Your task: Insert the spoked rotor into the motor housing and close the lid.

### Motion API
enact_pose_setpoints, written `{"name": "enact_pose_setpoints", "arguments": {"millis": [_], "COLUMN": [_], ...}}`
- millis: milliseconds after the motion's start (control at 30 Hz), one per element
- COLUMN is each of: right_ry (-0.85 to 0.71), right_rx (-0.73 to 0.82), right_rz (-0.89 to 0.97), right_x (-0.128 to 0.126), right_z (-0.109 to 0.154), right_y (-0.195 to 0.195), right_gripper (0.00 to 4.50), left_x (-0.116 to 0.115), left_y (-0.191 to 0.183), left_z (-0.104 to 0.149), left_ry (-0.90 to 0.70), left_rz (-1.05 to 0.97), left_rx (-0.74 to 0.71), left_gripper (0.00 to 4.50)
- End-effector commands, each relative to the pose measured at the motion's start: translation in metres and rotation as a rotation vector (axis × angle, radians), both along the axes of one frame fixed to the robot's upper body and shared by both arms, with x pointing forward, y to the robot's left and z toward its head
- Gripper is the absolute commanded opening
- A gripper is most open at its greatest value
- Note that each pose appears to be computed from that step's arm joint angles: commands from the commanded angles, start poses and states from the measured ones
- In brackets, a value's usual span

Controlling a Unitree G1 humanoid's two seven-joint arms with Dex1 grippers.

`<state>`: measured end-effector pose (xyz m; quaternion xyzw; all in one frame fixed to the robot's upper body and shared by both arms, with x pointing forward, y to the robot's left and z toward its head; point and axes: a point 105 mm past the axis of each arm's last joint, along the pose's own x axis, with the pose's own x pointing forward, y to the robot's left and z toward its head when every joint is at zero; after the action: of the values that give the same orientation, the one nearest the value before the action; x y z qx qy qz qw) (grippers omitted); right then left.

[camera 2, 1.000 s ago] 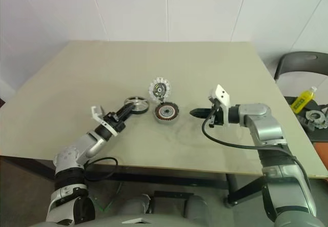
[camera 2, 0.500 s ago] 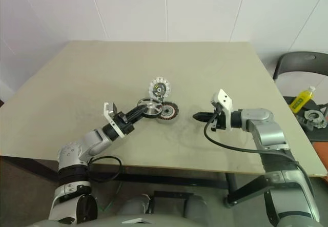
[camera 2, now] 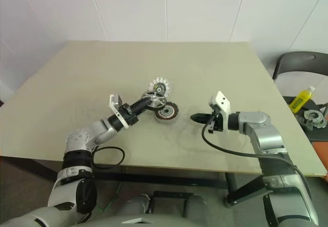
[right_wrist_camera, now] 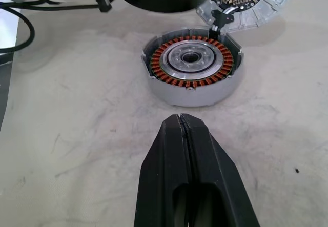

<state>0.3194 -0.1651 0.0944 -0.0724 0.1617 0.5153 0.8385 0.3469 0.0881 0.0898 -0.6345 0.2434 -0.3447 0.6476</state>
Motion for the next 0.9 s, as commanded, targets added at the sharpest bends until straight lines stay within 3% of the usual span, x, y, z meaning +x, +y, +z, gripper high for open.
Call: {"name": "enact_pose_setpoints", "arguments": {"millis": [33,900], "right_ry": [-0.055,-0.053], "right_rx": [0.027,0.05], "right_rz": [0.005,-0.036], "right_x": [0.001,-0.008], "right_z": [0.013,0.008], "right_y": [0.004,0.007], "right_gripper": [0.0,0.0], "left_x": [0.006,0.009], "left_y": [-0.007,-0.024], "left_z": [0.011,0.005], "left_ry": [-0.048,-0.021], "left_rz": [-0.026,-0.099], "left_rx": [-0.005,0.019], "left_gripper": [0.4,0.4]}}
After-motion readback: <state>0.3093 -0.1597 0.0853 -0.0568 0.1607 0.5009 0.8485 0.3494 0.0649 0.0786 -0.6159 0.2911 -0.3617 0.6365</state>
